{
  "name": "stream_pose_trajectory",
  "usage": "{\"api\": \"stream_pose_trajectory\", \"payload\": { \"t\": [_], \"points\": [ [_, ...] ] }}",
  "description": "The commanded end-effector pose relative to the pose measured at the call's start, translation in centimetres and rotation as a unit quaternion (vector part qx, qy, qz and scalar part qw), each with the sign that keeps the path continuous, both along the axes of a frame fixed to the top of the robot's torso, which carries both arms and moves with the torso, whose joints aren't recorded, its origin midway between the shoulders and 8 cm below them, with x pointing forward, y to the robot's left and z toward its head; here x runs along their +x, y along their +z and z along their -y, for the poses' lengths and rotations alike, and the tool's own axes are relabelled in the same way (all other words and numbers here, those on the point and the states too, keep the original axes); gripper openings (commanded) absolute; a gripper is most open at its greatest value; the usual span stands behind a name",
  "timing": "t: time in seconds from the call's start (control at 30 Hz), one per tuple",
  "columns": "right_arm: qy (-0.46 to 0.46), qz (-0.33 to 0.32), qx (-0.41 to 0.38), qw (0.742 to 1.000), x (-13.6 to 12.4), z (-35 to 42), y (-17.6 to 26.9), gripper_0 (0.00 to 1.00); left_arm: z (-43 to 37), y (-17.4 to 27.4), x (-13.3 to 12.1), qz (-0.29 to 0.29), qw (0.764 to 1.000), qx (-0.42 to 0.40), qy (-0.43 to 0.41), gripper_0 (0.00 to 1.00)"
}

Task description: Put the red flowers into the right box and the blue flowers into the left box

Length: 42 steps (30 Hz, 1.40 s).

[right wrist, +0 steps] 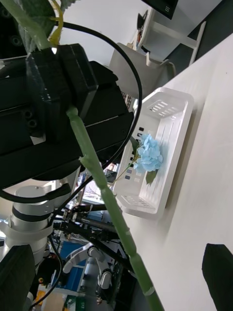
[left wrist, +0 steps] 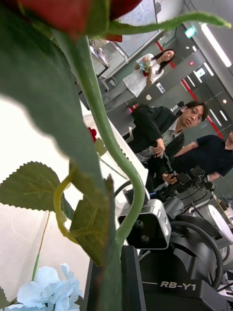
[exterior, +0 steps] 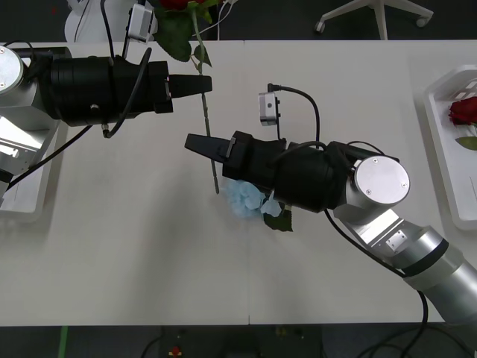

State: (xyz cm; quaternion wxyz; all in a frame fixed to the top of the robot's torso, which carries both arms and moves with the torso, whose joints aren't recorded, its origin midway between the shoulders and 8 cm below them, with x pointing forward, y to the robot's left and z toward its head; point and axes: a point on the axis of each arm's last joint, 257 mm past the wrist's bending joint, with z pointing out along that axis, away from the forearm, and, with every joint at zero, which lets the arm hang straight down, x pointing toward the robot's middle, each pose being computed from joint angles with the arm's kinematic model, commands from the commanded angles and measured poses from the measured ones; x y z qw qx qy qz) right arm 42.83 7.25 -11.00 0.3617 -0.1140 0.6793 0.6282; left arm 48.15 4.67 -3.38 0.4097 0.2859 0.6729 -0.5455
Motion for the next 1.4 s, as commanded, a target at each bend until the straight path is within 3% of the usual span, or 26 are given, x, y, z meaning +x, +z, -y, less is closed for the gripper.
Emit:
{"api": "stream_pose_trajectory", "payload": {
  "t": [0.03, 0.3, 0.73, 0.83, 0.9, 0.93, 0.97, 1.0, 1.03, 1.07, 1.4],
  "points": [
    [0.017, 0.012, 0.012, 1.0, -0.6, -2.2, 2.1, 0.97, 1.1, 0.8, -1.0, 0.037, 0.999, -0.006, -0.014, 0.0],
    [0.015, 0.008, 0.022, 1.0, -0.5, -2.7, 2.7, 0.71, 1.1, 0.8, -1.0, 0.037, 0.999, -0.006, -0.014, 0.0],
    [0.014, -0.007, 0.037, 0.999, -0.5, -3.3, 3.3, 0.03, 1.1, 0.8, -1.0, 0.037, 0.999, -0.006, -0.014, 0.0],
    [0.015, -0.009, 0.038, 0.999, -0.5, -3.3, 3.4, 0.0, 1.1, 0.8, -1.0, 0.037, 0.999, -0.006, -0.014, 0.0],
    [0.014, -0.01, 0.039, 0.999, -0.5, -3.3, 3.5, 0.0, 1.1, 0.8, -1.0, 0.037, 0.999, -0.006, -0.014, 0.24],
    [0.015, -0.01, 0.039, 0.999, -0.5, -3.3, 3.5, 0.0, 1.1, 0.8, -1.0, 0.037, 0.999, -0.006, -0.014, 0.43],
    [0.015, -0.011, 0.04, 0.999, -0.5, -3.4, 3.5, 0.0, 1.1, 0.8, -1.0, 0.037, 0.999, -0.006, -0.014, 0.54],
    [0.015, -0.012, 0.04, 0.999, -0.5, -3.3, 3.5, 0.0, 1.1, 0.8, -1.0, 0.037, 0.999, -0.006, -0.014, 0.7],
    [0.015, -0.012, 0.041, 0.999, -0.5, -3.4, 3.6, 0.0, 1.1, 0.8, -1.0, 0.037, 0.999, -0.006, -0.014, 0.93],
    [0.016, -0.013, 0.04, 0.999, -0.5, -3.3, 3.5, 0.0, 1.1, 0.8, -1.0, 0.037, 0.999, -0.006, -0.014, 1.0],
    [0.015, -0.013, 0.039, 0.999, -0.4, -3.3, 3.5, 0.0, 1.1, 0.8, -1.0, 0.037, 0.999, -0.006, -0.014, 1.0]
  ]
}}
